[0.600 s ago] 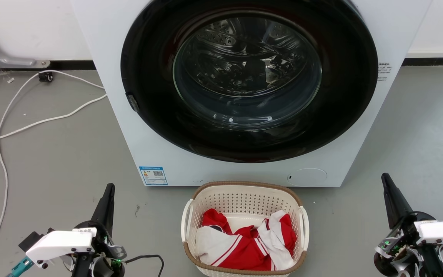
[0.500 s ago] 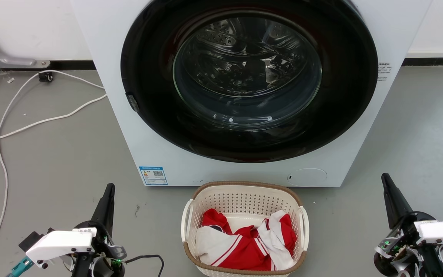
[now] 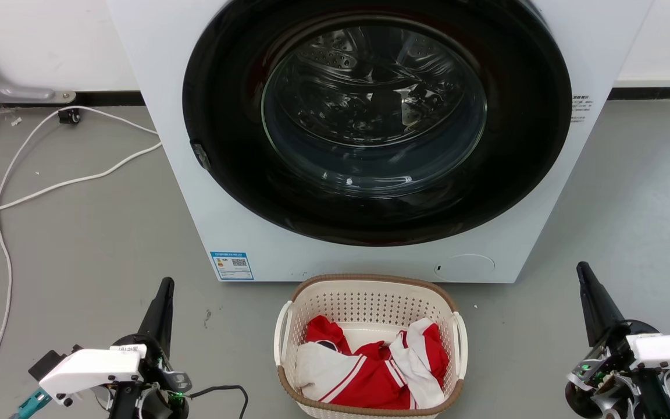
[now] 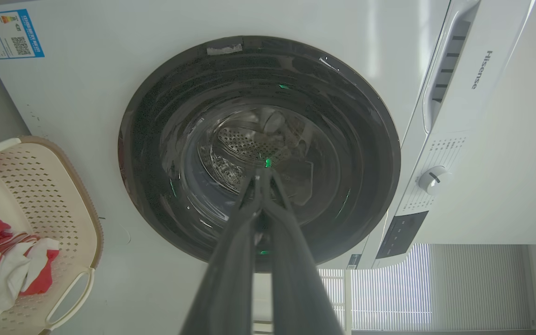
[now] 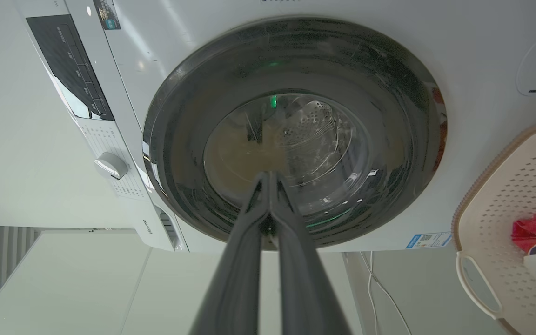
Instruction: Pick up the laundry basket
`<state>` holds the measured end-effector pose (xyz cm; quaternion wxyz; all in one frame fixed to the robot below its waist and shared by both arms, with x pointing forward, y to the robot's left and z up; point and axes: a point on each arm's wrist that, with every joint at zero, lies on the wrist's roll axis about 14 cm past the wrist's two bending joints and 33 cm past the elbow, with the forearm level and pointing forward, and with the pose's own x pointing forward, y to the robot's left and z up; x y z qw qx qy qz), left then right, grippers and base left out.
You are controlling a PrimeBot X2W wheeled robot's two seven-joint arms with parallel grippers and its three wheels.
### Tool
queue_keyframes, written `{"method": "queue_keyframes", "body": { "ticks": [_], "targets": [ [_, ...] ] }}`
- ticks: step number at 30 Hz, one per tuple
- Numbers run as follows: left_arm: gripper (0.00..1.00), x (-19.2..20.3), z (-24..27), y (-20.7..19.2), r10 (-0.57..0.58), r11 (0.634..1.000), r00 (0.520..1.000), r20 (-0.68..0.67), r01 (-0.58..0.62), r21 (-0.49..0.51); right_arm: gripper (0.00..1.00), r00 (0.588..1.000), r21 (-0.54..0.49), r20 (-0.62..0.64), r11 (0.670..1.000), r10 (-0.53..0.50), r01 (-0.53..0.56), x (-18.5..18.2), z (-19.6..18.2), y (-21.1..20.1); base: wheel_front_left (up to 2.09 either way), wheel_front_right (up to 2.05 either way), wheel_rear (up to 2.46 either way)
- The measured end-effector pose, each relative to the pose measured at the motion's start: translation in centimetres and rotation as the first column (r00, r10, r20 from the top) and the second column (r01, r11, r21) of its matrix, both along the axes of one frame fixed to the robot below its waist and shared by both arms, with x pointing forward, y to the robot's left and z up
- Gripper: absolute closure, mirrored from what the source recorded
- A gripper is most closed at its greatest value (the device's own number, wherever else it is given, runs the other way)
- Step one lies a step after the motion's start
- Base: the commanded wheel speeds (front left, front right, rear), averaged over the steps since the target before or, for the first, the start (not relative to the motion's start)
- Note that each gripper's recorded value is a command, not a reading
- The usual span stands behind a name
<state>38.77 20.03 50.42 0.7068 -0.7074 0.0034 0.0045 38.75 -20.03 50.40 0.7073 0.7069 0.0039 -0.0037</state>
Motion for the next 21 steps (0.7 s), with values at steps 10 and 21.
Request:
{"method": "queue_keyframes", "body": {
  "ticks": [10,21],
  "targets": [
    [0.0,-0.7,-1.5,-0.7,0.001,1.0,0.999,-0.046,-0.001,-0.004,0.0,0.999,-0.01,-0.037,1.0,-0.022,0.021,-0.8,-1.3,-0.1,0.0,0.0,0.0],
    [0.0,-0.5,-0.5,-1.6,-0.015,0.979,1.0,-0.016,0.018,0.204,0.0,0.999,-0.226,-0.008,0.973,-0.051,0.047,-1.0,-0.3,-0.6,0.0,0.0,0.0]
  ]
}}
